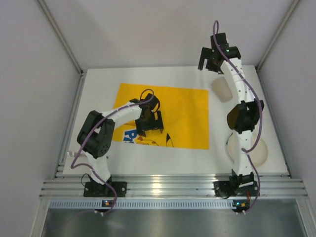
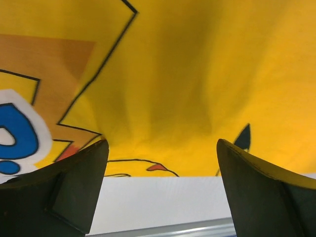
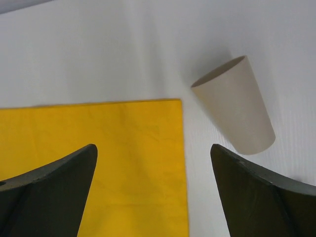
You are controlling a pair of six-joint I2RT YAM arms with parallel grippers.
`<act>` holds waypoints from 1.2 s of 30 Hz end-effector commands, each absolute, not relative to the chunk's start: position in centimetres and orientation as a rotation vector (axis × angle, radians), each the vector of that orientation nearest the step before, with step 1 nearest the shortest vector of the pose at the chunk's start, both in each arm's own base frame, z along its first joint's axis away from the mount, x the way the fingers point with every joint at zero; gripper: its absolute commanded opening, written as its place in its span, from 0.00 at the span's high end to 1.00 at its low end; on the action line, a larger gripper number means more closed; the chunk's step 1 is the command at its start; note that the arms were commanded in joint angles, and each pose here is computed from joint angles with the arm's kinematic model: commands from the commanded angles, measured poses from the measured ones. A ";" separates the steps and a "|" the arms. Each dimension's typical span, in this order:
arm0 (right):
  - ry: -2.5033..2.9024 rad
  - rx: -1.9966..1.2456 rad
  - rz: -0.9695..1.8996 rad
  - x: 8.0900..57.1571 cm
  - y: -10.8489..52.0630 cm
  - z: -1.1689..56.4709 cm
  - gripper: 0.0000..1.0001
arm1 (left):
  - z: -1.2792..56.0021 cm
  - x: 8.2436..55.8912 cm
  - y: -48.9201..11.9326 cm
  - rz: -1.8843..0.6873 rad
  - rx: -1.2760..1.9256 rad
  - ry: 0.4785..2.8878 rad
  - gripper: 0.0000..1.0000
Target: Set the dinner table for one person
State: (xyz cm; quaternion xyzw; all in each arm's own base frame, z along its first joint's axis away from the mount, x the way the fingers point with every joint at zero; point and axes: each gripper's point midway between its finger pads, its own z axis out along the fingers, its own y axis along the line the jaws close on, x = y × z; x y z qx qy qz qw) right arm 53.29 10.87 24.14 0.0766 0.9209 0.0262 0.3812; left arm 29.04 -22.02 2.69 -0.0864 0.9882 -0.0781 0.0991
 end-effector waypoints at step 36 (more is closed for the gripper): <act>2.298 0.594 -0.452 59.9 -2.7 10.8 0.14 | 9.5 38.4 -21.7 -0.819 -0.246 2.831 0.07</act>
